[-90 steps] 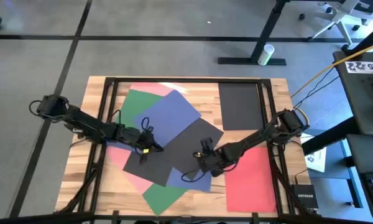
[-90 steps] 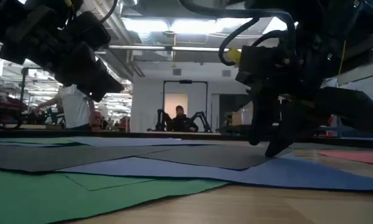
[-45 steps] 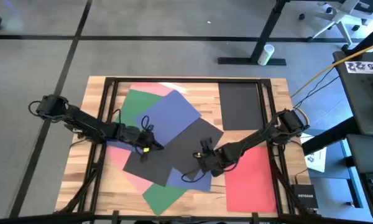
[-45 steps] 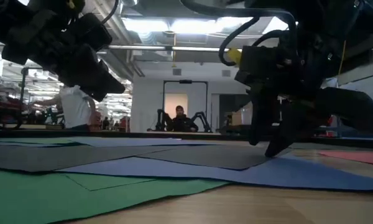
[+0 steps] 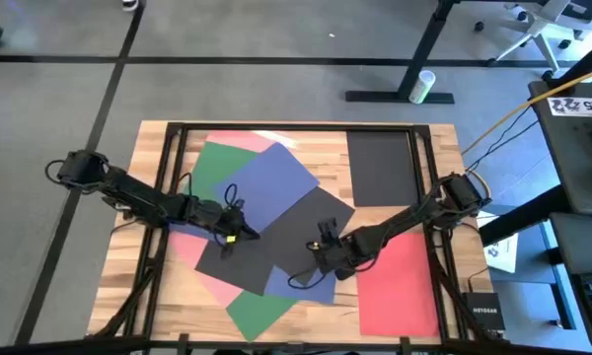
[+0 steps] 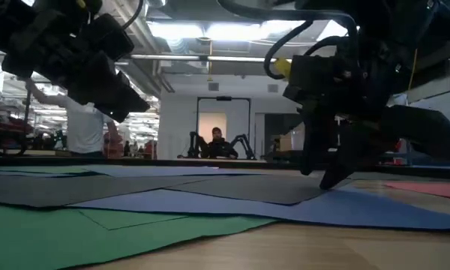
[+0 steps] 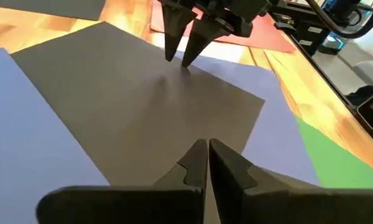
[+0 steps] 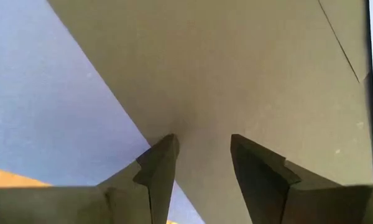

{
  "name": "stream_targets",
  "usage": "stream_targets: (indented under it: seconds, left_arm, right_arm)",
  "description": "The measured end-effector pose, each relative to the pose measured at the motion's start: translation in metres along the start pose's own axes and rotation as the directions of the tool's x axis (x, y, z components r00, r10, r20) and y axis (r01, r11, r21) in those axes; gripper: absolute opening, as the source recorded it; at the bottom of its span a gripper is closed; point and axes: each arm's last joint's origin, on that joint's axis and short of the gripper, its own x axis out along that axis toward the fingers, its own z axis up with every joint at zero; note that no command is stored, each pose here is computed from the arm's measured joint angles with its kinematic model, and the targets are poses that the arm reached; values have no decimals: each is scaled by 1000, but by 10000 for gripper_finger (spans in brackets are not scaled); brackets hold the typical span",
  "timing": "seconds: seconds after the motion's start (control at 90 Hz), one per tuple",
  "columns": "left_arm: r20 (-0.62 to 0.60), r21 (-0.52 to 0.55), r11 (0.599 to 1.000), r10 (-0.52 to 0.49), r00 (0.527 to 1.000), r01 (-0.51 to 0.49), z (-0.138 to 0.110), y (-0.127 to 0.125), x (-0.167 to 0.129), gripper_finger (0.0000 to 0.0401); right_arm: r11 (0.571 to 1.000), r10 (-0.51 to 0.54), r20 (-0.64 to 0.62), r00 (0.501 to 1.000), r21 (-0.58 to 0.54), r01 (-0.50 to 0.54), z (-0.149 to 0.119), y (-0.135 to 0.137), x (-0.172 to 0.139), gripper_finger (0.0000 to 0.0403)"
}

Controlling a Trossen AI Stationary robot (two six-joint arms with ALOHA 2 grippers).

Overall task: Organize paper
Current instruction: Stack the black paper on top of the other black paper on the table

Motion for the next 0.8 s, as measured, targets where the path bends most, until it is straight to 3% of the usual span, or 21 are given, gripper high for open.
stream_targets:
  seconds: [0.6,0.8]
  left_arm:
    - [-1,0,1000,12,1000,-12,1,4,0,0]
    - [-73,-55,997,50,996,-54,-5,12,0,0]
  right_arm:
    - [999,-34,28,999,5,34,10,-9,-20,147]
    - [998,-47,43,998,34,46,11,-16,-18,147]
